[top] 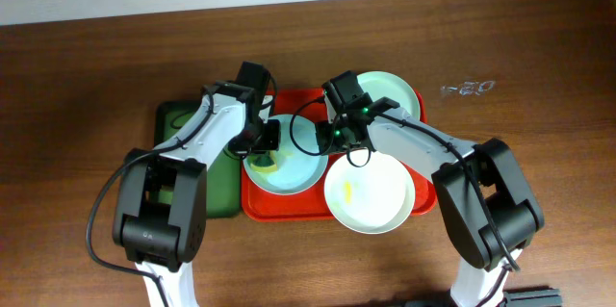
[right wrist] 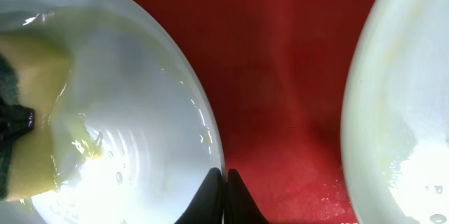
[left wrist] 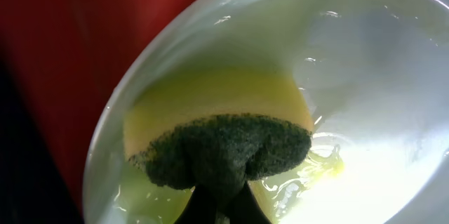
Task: Clean dirty plates on tray and stack at the side
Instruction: 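Scrub the light blue plate with the sponge in the left gripper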
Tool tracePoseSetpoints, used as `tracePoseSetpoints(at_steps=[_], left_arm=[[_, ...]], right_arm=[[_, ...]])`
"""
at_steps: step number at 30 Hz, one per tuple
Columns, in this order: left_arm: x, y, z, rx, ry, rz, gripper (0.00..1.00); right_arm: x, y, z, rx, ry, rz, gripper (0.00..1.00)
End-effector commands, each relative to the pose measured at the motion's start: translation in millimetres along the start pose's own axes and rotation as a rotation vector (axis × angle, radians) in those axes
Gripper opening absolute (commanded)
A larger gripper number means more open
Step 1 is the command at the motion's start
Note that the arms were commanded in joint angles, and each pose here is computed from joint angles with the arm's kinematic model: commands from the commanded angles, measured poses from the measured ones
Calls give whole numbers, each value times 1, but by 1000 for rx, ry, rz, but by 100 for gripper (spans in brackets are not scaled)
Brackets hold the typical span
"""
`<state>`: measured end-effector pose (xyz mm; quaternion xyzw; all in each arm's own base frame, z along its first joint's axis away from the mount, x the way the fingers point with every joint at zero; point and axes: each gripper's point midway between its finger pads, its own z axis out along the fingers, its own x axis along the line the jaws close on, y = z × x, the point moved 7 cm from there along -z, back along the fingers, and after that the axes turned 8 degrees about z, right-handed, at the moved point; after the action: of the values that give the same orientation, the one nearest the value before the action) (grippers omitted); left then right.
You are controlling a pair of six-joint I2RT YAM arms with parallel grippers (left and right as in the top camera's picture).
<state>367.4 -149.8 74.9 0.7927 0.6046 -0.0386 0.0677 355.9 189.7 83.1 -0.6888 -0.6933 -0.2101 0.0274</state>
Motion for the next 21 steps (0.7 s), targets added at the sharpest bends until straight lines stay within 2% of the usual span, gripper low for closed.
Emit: tracePoseSetpoints(at_steps=[1, 3, 5, 9, 11, 12, 13, 20, 21], left_arm=[[-16, -17, 43, 137, -152, 16, 0], [-42, -18, 36, 128, -376, 128, 0], [-51, -13, 28, 109, -477, 134, 0], [-33, 10, -14, -27, -499, 117, 0], [-14, 9, -40, -69, -399, 92, 0], [-4, 3, -57, -81, -236, 98, 0], [-3, 0, -62, -82, -170, 98, 0], [-12, -13, -35, -58, 172, -26, 0], [-12, -13, -30, -66, 172, -27, 0]], right_arm=[[2, -4, 3, 12, 5, -9, 4], [2, -4, 3, 12, 5, -10, 4], [2, -4, 3, 12, 5, -9, 4], [2, -4, 3, 12, 5, -9, 4], [2, -4, 3, 12, 5, -9, 4], [2, -4, 3, 12, 5, -9, 4], [2, -4, 3, 12, 5, -9, 4], [2, -4, 3, 12, 5, -9, 4], [2, -4, 3, 12, 5, -9, 4]])
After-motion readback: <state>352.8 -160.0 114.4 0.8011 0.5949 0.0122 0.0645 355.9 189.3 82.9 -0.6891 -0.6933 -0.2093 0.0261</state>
